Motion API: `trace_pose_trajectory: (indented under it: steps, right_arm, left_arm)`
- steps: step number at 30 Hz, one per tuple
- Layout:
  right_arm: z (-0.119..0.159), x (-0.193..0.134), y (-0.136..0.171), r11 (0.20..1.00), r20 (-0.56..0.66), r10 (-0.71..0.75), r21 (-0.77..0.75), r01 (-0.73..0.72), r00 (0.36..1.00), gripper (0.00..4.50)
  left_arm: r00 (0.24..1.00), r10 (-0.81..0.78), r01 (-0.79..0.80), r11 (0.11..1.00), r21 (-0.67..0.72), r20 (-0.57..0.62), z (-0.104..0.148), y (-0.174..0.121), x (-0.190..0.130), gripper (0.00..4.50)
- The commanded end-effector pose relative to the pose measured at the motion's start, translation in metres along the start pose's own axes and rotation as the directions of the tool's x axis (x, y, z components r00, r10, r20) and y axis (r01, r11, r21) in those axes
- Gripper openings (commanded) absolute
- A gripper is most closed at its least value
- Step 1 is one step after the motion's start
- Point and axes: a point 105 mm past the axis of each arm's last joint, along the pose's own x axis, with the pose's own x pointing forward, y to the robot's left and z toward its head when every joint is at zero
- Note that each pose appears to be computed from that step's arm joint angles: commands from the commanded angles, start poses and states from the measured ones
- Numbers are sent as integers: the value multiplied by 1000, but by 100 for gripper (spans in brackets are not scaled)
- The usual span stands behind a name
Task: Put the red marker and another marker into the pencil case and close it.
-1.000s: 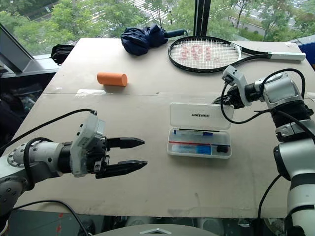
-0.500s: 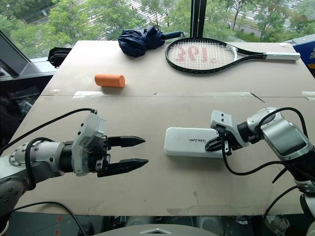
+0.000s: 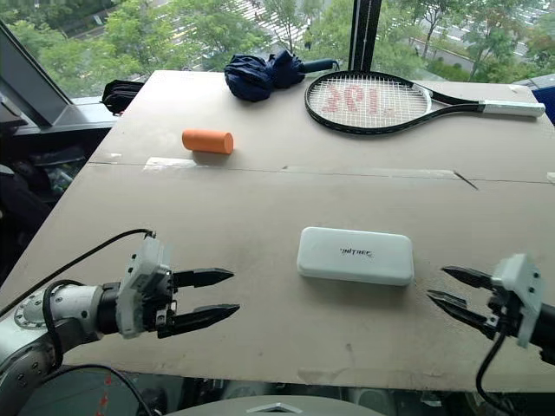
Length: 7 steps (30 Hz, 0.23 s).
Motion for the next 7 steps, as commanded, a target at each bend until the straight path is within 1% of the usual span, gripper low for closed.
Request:
trace_pose_trajectory:
  steps: [1,2,4,7]
  right_arm:
    - [6,-35,8,996,1,-50,-70,50,999,417]
    - [4,-42,8,995,-11,-71,-73,70,997,442]
    - [0,-54,7,992,-28,-101,-79,99,994,442]
    - [-1,-57,8,991,-32,-104,-89,100,994,442]
  left_arm:
    - [1000,8,-8,1000,23,1,-3,1,-15,335]
    - [1000,13,-13,1000,19,-6,-6,2,-17,335]
    - [1000,18,-18,1000,14,-7,-9,3,-19,335]
    - [1000,0,0,1000,-2,-3,-11,2,-19,335]
